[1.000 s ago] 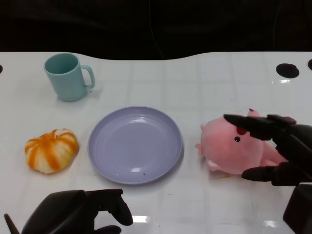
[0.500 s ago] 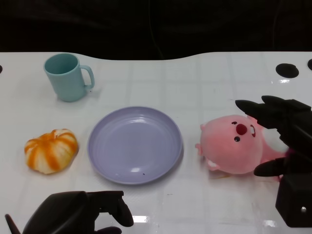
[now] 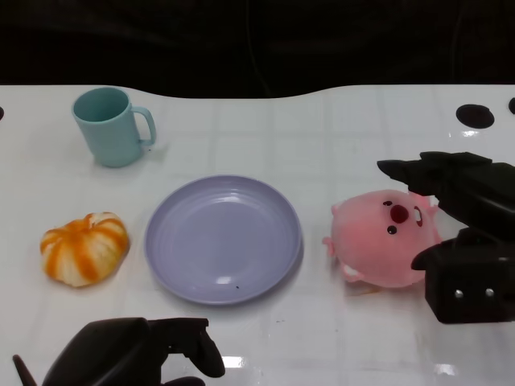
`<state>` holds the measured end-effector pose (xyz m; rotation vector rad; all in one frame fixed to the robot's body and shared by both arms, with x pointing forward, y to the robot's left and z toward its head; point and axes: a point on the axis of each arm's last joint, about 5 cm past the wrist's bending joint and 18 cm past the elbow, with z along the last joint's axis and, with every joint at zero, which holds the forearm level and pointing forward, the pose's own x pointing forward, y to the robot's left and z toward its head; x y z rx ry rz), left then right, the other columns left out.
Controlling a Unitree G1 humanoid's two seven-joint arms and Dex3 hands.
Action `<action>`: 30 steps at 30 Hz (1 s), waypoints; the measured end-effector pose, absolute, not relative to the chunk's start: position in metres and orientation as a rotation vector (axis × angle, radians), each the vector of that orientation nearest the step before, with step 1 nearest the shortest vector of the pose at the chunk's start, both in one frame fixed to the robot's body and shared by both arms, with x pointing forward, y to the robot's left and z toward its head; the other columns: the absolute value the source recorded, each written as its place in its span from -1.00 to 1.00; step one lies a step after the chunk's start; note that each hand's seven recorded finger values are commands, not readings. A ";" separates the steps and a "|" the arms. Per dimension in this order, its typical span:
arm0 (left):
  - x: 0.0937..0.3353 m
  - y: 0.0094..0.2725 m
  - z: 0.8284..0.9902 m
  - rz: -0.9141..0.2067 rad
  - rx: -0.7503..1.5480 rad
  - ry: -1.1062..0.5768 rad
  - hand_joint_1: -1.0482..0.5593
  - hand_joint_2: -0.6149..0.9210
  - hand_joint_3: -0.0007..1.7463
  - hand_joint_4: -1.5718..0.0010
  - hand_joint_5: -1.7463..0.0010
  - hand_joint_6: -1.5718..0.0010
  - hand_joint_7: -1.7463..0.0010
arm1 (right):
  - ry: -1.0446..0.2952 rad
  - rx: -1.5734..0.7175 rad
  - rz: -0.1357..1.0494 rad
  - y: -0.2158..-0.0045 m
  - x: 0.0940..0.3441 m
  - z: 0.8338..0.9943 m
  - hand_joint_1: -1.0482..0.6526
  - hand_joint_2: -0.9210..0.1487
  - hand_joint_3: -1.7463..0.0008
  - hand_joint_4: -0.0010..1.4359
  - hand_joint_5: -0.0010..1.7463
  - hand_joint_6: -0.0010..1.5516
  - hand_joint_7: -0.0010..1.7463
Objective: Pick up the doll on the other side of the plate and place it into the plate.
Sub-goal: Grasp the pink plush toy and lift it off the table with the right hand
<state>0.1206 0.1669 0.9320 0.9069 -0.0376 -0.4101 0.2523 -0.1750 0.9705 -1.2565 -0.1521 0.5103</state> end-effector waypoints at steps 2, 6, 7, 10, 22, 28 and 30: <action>0.120 0.167 0.933 -0.410 0.906 -0.040 -0.08 1.00 -0.57 0.21 -0.83 0.06 0.02 | -0.137 -1.271 0.519 -0.172 0.261 0.966 -0.67 -0.88 0.99 -0.98 -0.91 -0.83 -0.98; 0.119 0.167 0.933 -0.408 0.905 -0.039 -0.07 1.00 -0.58 0.21 -0.82 0.06 0.02 | -0.098 -1.299 0.541 -0.164 0.275 0.955 -0.67 -0.90 0.99 -0.96 -0.89 -0.84 -0.99; 0.119 0.167 0.933 -0.408 0.904 -0.039 -0.07 1.00 -0.58 0.20 -0.82 0.06 0.02 | -0.084 -1.301 0.551 -0.162 0.278 0.952 -0.68 -0.91 0.99 -0.97 -0.89 -0.84 -0.99; 0.118 0.167 0.933 -0.408 0.904 -0.038 -0.06 1.00 -0.58 0.19 -0.82 0.06 0.01 | -0.049 -1.313 0.572 -0.156 0.284 0.943 -0.70 -0.92 0.99 -0.96 -0.88 -0.84 -1.00; 0.115 0.166 0.933 -0.409 0.903 -0.032 -0.07 1.00 -0.58 0.19 -0.83 0.07 0.00 | 0.052 -1.314 0.626 -0.138 0.309 0.922 -0.78 -1.00 0.95 -0.88 -0.83 -0.81 -0.97; 0.115 0.165 0.936 -0.401 0.905 -0.035 -0.07 1.00 -0.58 0.21 -0.83 0.08 -0.01 | 0.036 -1.307 0.602 -0.136 0.314 0.916 -0.53 -0.96 0.98 -0.10 -0.79 -0.18 -0.93; 0.115 0.165 0.936 -0.398 0.904 -0.036 -0.07 1.00 -0.58 0.21 -0.83 0.08 -0.01 | 0.018 -1.266 0.566 -0.137 0.313 0.912 -0.39 -0.92 0.99 0.21 -0.77 0.06 -0.92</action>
